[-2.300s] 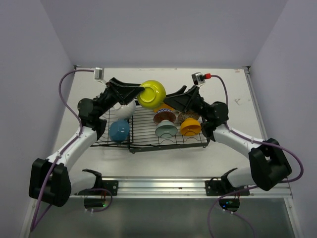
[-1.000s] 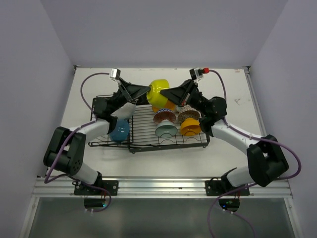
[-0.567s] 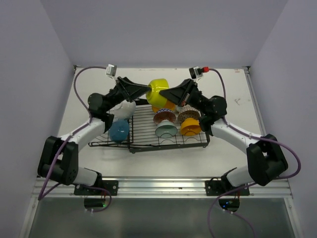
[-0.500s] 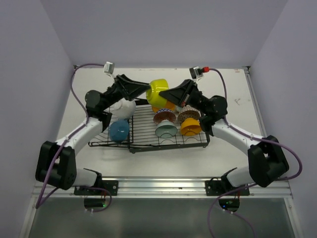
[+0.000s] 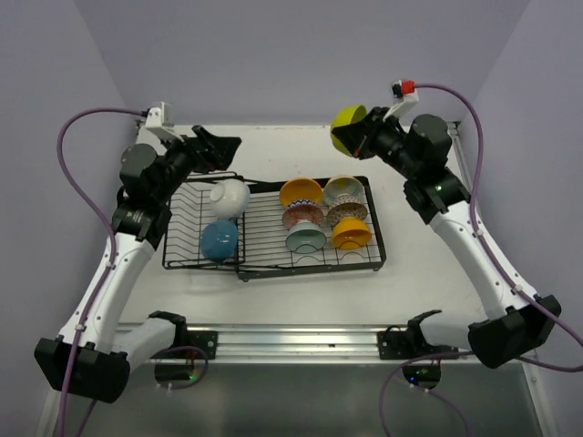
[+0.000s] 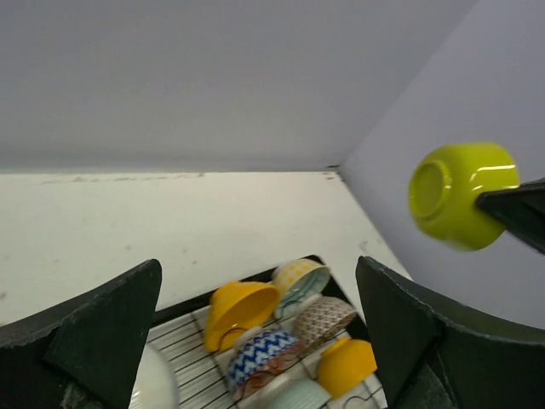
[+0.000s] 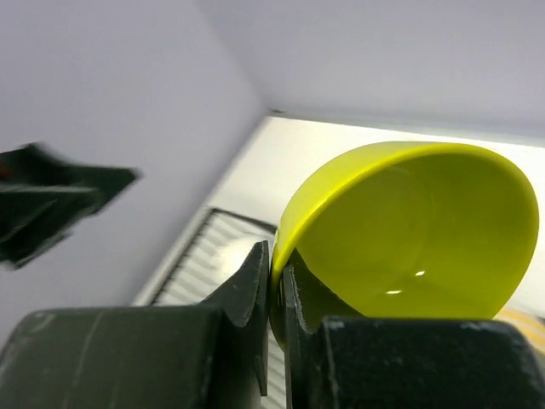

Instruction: Unload the bowls from the dish rack

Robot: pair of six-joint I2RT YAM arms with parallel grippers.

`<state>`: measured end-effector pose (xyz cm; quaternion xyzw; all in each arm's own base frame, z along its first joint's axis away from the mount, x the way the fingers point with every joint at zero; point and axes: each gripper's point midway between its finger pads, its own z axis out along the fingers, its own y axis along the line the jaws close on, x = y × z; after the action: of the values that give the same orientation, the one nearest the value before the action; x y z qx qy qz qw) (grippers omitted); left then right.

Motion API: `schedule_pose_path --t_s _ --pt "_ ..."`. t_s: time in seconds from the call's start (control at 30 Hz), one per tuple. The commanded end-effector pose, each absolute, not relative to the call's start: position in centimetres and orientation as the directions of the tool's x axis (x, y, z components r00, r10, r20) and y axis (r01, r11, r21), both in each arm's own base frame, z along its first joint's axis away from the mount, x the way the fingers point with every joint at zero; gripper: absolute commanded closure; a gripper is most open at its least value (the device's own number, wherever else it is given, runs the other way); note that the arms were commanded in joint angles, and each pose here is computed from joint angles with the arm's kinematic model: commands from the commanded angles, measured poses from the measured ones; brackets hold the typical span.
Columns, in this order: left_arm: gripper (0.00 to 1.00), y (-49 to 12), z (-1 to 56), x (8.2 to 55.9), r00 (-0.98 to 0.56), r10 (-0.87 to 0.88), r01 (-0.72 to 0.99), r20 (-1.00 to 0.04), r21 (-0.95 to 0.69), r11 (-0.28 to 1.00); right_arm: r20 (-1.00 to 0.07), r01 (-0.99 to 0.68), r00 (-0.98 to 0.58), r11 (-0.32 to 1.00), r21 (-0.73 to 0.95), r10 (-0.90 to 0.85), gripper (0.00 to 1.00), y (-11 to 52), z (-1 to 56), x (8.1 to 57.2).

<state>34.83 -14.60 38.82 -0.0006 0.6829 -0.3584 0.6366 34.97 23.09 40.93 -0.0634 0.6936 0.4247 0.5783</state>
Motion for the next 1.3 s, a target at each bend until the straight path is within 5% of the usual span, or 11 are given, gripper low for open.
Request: schedule_pose_path --t_s 0.0,0.37,0.93,1.27 --pt "0.00 -10.6 32.3 35.4 -0.264 -0.293 0.228 -0.919 -0.355 0.907 -0.896 -0.264 -0.396 0.910 0.320 0.200 1.00 15.2 33.1 39.6" --pt "0.00 -6.6 27.0 33.4 -0.299 -0.209 0.048 -0.931 -0.234 0.971 -0.710 0.155 -0.692 0.987 0.035 0.134 1.00 2.4 18.9 49.4" --pt "0.00 -8.3 26.9 33.1 -0.318 -0.215 0.124 -0.923 -0.265 0.956 -0.580 0.191 -0.805 0.980 -0.053 0.125 1.00 -0.4 9.8 55.3" --pt "0.00 -8.9 26.0 33.5 -0.352 -0.206 0.144 -0.913 -0.271 0.952 -0.547 0.190 -0.827 0.980 -0.051 0.132 0.79 -0.3 7.2 55.6"
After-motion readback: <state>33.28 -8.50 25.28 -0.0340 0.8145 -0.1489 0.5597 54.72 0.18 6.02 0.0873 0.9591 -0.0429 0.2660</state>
